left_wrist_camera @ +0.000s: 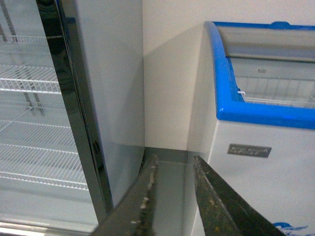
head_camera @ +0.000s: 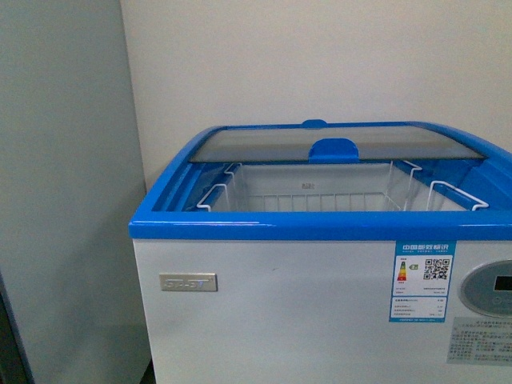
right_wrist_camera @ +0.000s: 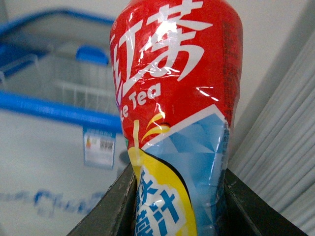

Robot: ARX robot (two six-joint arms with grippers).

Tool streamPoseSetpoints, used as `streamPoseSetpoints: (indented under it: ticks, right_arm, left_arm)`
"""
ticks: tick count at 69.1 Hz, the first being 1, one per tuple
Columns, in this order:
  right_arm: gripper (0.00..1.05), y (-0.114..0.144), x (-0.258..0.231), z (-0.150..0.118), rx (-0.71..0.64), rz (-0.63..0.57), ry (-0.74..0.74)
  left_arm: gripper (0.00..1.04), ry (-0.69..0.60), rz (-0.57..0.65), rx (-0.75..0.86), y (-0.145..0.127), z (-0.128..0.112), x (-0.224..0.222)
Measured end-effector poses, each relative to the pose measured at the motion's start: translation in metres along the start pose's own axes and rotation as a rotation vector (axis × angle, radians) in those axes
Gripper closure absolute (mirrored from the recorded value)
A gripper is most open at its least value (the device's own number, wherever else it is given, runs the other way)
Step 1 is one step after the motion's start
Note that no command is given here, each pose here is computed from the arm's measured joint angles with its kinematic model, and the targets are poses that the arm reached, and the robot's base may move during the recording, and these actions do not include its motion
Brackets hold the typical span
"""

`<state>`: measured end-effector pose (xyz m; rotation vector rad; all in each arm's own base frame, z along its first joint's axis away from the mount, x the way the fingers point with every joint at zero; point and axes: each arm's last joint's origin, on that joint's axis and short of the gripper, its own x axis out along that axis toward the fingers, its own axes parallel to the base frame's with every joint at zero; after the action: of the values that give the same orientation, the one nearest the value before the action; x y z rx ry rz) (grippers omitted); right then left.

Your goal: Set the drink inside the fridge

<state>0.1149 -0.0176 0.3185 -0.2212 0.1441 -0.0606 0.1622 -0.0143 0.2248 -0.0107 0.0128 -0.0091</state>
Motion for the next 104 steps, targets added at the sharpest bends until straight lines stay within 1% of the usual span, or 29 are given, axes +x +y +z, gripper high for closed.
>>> streamPoseSetpoints:
  ticks: [1,5,8,10,14,18,19,20,25,27,29,32,38,49,57,60,65,73,85,98,102,104]
  right_arm:
    - [0.68,-0.001,0.002,0.0,-0.01,0.007,0.009]
    - [0.68,-0.009,0.022,0.008,-0.134,0.045,0.017]
    - [0.68,-0.016,0.04,0.021,-0.249,0.058,-0.015]
    - [0.68,-0.02,0.054,0.031,-0.354,0.062,-0.036]
    - [0.68,-0.023,0.085,0.043,-0.551,0.124,-0.045]
    - [0.68,-0.018,0.11,0.05,-0.736,0.233,-0.076]
    - [0.68,-0.017,0.113,0.051,-0.75,0.252,-0.079]
    - [0.68,-0.016,0.116,0.052,-0.794,0.272,-0.084]
    - [0.68,-0.002,0.148,0.056,-1.071,0.416,-0.068]
    - [0.68,0.004,0.164,0.057,-1.171,0.441,-0.069]
    - [0.68,0.009,0.176,0.059,-1.233,0.448,-0.072]
    - [0.68,0.014,0.194,0.062,-1.287,0.446,-0.075]
    - [0.68,0.024,0.226,0.068,-1.337,0.439,-0.071]
    - [0.68,0.038,0.269,0.068,-1.352,0.43,-0.057]
    - [0.68,0.047,0.296,0.063,-1.316,0.413,-0.049]
    - [0.68,0.051,0.313,0.057,-1.267,0.404,-0.043]
    - [0.68,0.056,0.332,0.046,-1.235,0.4,-0.039]
    - [0.68,0.059,0.349,0.033,-1.226,0.386,-0.04]
    - [0.68,0.061,0.361,0.027,-1.233,0.37,-0.076]
    - [0.68,0.07,0.365,0.018,-1.271,0.381,-0.13]
    - [0.68,0.074,0.365,0.013,-1.288,0.383,-0.14]
    - [0.68,0.074,0.365,0.012,-1.295,0.383,-0.144]
  left_arm:
    - [0.88,0.001,0.002,0.0,0.0,-0.001,0.0]
    - [1.02,0.003,-0.013,-0.001,0.005,-0.009,-0.006]
    - [1.02,-0.003,-0.01,0.003,0.011,-0.014,-0.011]
    - [1.02,-0.006,0.006,0.003,0.013,-0.017,-0.013]
    - [1.02,-0.011,0.006,0.003,0.014,-0.022,-0.018]
    - [1.02,-0.011,0.006,0.003,0.014,-0.027,-0.021]
    - [1.02,-0.011,0.006,0.003,0.014,-0.028,-0.022]
    - [1.02,-0.011,0.006,0.003,0.014,-0.028,-0.022]
    - [1.02,-0.013,0.004,0.003,0.014,-0.033,-0.027]
    - [1.02,-0.014,0.004,0.003,0.014,-0.035,-0.029]
    - [1.02,-0.013,0.004,0.003,0.014,-0.036,-0.03]
    - [1.02,-0.013,0.005,0.003,0.014,-0.038,-0.032]
    - [1.02,-0.011,0.004,0.003,0.014,-0.041,-0.034]
    - [1.02,-0.011,0.005,0.003,0.014,-0.045,-0.039]
    - [1.02,-0.012,0.004,0.003,0.014,-0.047,-0.042]
    - [1.02,-0.014,0.005,0.003,0.014,-0.048,-0.043]
    - [1.02,-0.019,0.004,0.003,0.014,-0.055,-0.046]
    - [1.02,-0.029,0.004,0.005,0.014,-0.054,-0.048]
    - [1.02,-0.027,0.004,0.006,0.014,-0.054,-0.051]
    - [1.02,-0.027,0.005,0.006,0.014,-0.055,-0.054]
    - [1.02,0.007,0.005,0.006,0.014,-0.059,-0.06]
    - [1.02,0.004,0.005,0.006,0.014,-0.059,-0.061]
